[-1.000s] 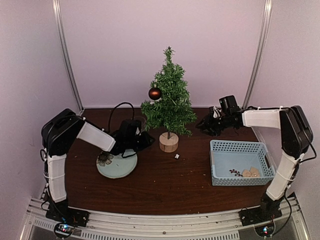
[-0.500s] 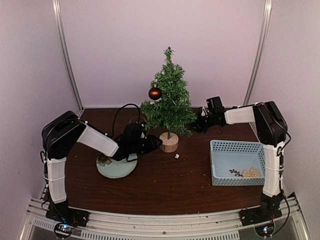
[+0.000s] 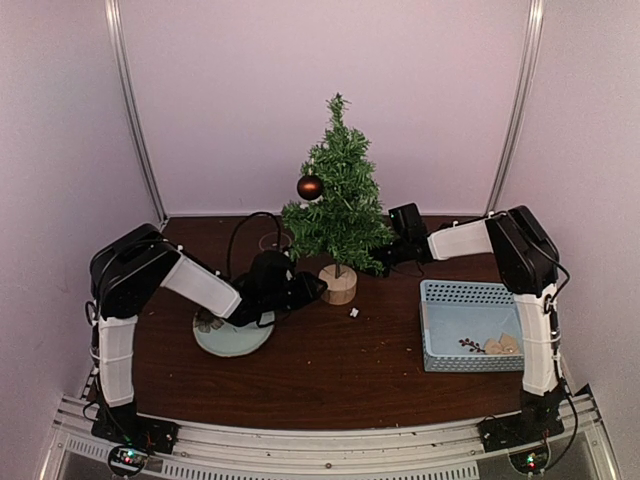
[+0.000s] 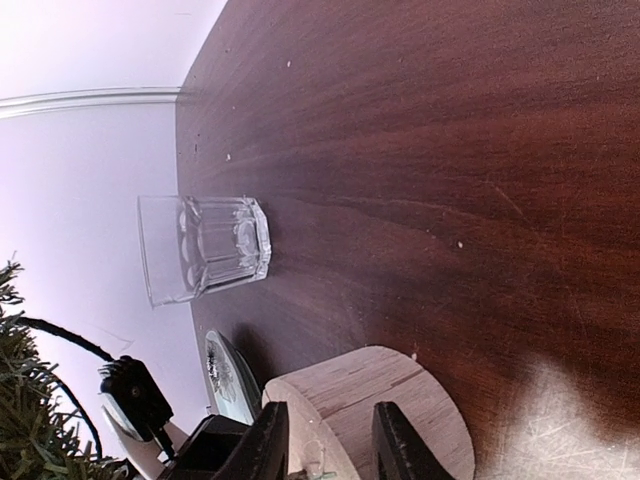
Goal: Decorate the small christmas tree
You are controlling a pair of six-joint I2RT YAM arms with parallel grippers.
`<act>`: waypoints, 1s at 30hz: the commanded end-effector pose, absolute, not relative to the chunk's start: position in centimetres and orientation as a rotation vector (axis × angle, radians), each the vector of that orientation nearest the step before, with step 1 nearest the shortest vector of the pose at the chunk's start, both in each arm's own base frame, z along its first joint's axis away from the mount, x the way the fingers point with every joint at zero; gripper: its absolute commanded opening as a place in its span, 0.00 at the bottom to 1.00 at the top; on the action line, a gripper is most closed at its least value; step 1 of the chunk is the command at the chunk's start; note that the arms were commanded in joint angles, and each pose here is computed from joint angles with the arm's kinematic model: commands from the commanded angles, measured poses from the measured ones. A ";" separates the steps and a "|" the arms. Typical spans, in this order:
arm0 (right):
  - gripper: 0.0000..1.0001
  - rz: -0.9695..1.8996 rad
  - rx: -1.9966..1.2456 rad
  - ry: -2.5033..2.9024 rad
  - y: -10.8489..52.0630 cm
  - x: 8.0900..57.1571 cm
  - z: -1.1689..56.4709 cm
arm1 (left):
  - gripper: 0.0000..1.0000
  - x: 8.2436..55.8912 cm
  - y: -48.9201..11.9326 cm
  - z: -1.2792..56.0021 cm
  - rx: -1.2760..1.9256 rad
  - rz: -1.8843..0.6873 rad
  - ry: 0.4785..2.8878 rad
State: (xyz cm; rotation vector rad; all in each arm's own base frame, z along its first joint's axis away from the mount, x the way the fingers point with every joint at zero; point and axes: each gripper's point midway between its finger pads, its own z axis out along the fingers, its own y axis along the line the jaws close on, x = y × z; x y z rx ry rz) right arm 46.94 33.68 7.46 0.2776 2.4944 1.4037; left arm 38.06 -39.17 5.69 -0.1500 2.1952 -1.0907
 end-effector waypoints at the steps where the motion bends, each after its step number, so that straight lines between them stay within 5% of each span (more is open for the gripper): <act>1: 0.28 1.437 0.269 2.484 34.5 46.9 7.4 | 0.32 38.5 -39.5 5.9 -0.174 -1.107 2.163; 30: 0.11 1.408 0.248 2.579 35.8 41.8 6.9 | 0.17 40.4 -36.2 5.1 -0.185 -1.017 2.210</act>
